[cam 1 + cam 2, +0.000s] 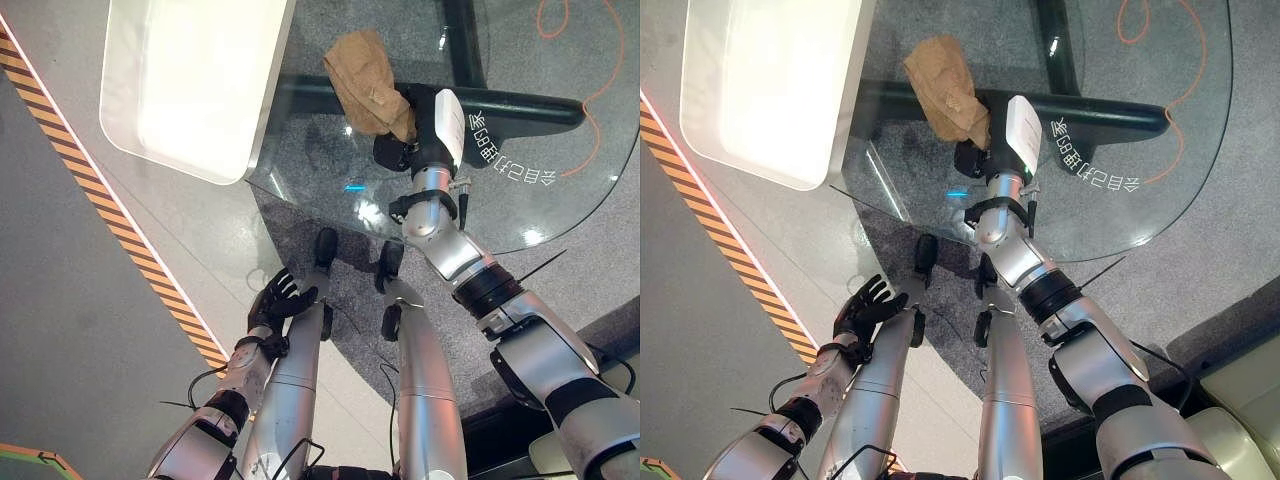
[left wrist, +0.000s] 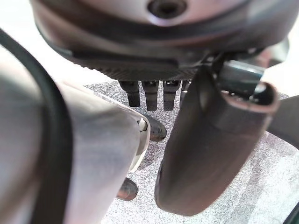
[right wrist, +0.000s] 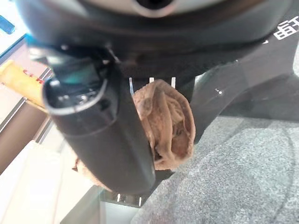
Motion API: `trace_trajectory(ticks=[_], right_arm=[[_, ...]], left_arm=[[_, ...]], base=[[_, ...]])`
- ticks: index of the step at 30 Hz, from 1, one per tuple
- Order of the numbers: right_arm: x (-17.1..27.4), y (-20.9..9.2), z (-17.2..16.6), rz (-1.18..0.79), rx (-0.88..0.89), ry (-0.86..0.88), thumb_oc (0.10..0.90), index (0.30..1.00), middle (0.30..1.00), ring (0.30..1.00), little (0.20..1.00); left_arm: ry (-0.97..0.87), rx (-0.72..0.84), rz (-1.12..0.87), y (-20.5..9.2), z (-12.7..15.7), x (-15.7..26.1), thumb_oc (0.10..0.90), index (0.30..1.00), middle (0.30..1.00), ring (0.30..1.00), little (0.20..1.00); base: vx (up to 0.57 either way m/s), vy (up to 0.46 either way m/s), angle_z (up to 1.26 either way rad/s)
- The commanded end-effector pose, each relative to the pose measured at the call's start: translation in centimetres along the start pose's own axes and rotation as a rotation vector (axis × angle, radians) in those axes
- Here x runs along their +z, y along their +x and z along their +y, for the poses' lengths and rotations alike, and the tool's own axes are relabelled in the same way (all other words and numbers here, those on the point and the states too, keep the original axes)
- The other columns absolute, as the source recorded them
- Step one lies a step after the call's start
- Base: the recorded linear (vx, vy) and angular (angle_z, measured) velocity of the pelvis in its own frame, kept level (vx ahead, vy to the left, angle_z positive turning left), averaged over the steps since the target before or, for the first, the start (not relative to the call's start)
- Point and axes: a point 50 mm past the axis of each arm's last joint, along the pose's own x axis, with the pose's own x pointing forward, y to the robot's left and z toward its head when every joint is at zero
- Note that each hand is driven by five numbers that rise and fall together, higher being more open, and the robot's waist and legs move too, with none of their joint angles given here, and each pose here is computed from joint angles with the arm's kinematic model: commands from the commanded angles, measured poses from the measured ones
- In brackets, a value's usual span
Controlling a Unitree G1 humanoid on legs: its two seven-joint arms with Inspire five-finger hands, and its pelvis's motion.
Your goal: Wipe the table with a cloth and put it in the basket.
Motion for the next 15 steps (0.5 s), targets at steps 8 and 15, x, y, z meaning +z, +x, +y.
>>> trace_trajectory(ticks=[8,15], right_arm=[[5.7,-4.0,4.2,-0.35,0.396,0.086,0.1,0.3,0.3,0.3,0.2],[7.0,-5.7,4.7,-0.476,0.552,0.082,0.1,0.3,0.3,0.3,0.2]], left_arm=[[0.011,-0.014,0.141,-2.8,-0.2,-5.4,0.8,0.9,0.9,0.9,0.9],[0.017,-0.008,0.142,-2.7,0.1,-5.1,0.8,0.9,0.9,0.9,0.9]], base=[[0.0,0.0,0.0],[0.0,-0.012,0.03]])
